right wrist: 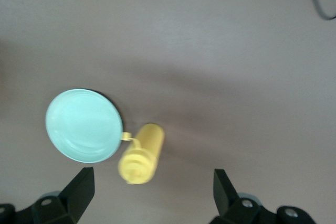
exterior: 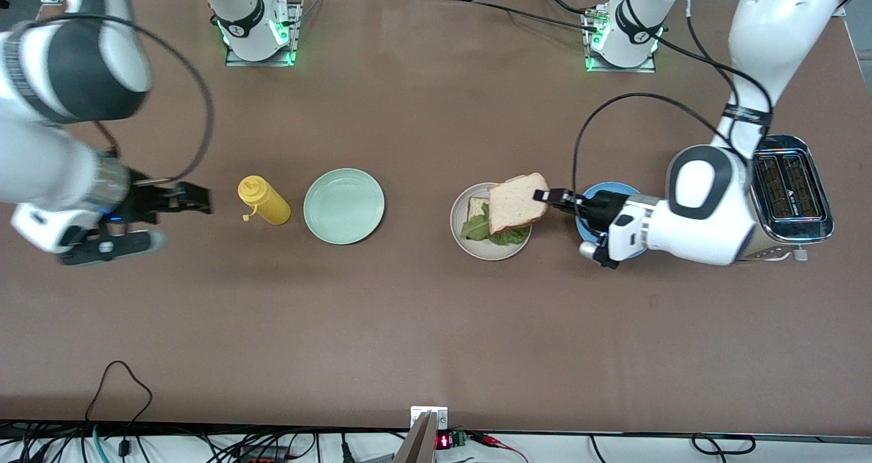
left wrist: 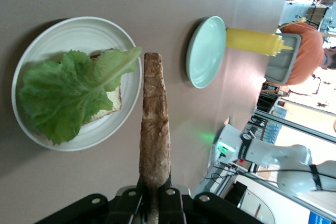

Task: Make sandwich in beige plate with both arms
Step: 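Carry the second bread slice to the plate while the right gripper withdraws, then place the bread slice on the lettuce and open the left gripper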

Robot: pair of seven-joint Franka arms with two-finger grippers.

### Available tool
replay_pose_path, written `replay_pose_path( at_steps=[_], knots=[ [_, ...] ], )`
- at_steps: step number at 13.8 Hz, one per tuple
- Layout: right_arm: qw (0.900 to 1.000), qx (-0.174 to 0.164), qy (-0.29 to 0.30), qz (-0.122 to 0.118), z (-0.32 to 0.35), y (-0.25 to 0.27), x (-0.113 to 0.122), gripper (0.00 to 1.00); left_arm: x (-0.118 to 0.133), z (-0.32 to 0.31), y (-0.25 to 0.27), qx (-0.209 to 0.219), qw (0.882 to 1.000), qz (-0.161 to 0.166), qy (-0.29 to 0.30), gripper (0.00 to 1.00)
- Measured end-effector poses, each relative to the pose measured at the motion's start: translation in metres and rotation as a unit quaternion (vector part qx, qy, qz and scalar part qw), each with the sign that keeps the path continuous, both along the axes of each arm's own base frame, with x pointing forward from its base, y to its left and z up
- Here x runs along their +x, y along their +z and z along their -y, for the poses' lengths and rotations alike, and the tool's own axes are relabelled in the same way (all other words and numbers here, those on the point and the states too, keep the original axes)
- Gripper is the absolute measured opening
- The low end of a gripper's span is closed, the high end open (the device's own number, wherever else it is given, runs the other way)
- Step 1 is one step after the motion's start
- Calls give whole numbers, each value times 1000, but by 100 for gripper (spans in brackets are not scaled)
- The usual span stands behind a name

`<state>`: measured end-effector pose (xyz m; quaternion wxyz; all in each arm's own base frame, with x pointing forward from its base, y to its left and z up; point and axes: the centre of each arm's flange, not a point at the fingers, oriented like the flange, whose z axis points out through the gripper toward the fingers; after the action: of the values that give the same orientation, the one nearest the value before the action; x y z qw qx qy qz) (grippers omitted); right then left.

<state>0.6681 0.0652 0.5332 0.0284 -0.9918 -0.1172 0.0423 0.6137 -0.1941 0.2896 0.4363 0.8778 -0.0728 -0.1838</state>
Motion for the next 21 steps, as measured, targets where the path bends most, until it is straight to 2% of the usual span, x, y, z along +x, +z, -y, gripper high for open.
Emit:
replay_pose_path(
  at_steps=[2, 5, 10, 16, 18, 21],
  knots=[
    [1000, -19, 15, 7, 23, 11, -1, 100, -11, 12, -21, 4, 1000, -3, 9, 9],
    [999, -43, 24, 8, 19, 21, -7, 100, -20, 33, -45, 0, 1000, -13, 19, 9],
    [998, -44, 28, -16, 19, 19, -33, 100, -24, 39, -72, -9, 1000, -17, 15, 9],
    [999, -45, 25, -19, 26, 19, -46, 100, -13, 29, -101, -24, 1000, -4, 13, 11],
    [999, -45, 21, -18, 30, 23, -50, 100, -5, 24, -111, -22, 999, 7, 23, 25],
    [999, -45, 21, -16, 30, 28, -54, 100, 0, 15, -122, -15, 999, 19, 34, 56]
  ],
)
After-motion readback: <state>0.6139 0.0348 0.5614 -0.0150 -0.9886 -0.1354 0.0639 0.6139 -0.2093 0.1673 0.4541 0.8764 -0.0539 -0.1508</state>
